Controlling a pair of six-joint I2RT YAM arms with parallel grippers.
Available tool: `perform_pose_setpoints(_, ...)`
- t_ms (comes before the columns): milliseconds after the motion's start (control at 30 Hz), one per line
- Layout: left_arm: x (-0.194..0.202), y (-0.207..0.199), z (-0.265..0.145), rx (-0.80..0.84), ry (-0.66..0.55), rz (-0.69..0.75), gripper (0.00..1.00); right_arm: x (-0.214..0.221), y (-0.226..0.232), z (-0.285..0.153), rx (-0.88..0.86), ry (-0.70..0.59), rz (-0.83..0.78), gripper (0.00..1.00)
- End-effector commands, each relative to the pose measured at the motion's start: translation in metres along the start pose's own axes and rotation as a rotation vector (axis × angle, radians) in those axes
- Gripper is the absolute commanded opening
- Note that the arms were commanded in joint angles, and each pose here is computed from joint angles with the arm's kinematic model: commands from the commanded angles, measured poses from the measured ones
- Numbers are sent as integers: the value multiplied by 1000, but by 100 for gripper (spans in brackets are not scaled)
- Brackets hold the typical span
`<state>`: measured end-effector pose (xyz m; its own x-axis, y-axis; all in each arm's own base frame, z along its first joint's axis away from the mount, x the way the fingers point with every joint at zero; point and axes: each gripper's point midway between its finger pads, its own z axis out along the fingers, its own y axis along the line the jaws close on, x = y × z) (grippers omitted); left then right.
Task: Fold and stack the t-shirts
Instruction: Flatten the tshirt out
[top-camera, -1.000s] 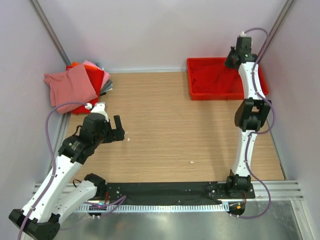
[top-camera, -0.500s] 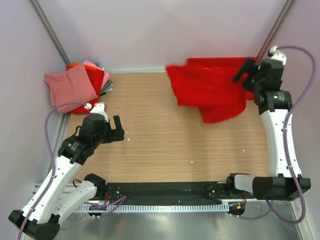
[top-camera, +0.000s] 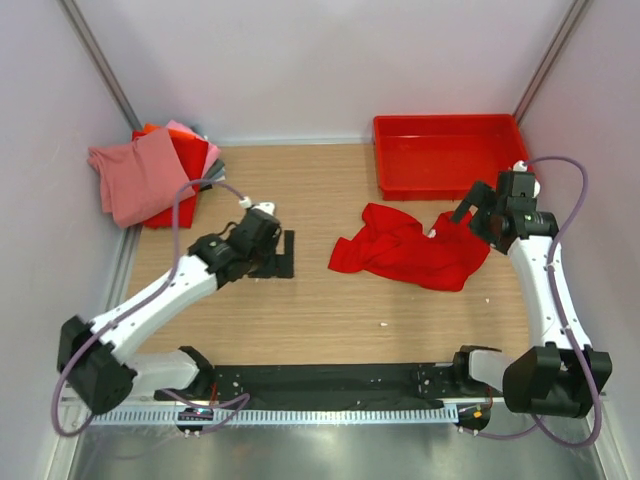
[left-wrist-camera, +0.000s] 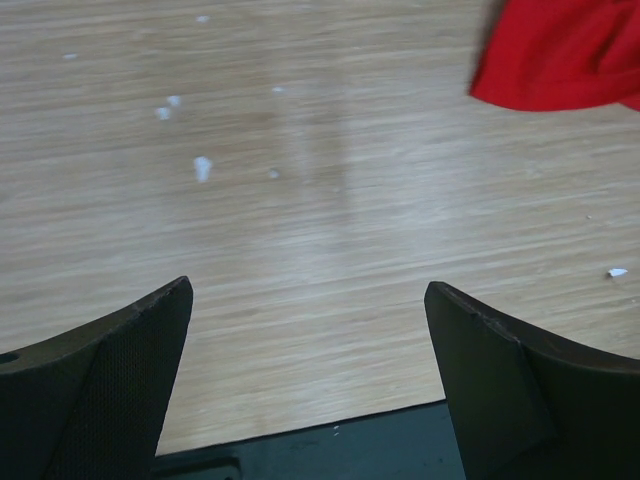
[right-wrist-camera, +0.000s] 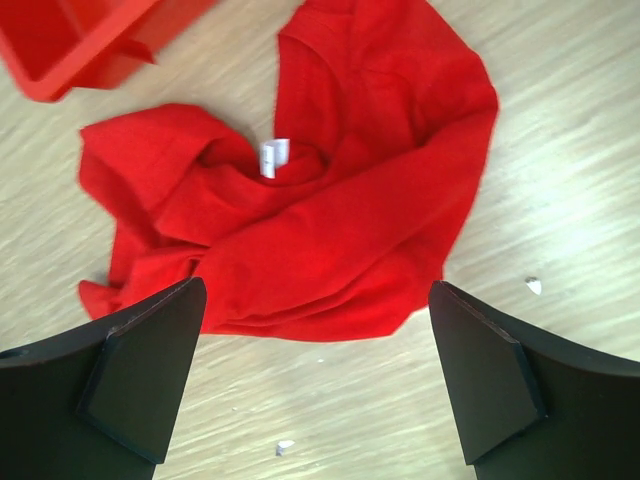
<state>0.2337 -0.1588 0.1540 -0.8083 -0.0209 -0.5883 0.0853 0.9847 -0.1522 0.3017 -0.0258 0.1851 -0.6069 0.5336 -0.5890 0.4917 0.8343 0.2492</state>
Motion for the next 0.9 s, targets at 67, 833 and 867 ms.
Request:
perform_pose_setpoints(67, -1, -75, 53, 138, 22, -15, 98, 19, 16, -1, -129, 22, 14, 100)
perform_pose_setpoints(833, 25, -156, 180, 304, 172, -130, 26, 48, 25, -6, -237, 89, -30, 100)
perform_pose_setpoints(867, 25, -157, 178, 312, 173, -131, 18, 49, 25, -5, -236, 91, -30, 100)
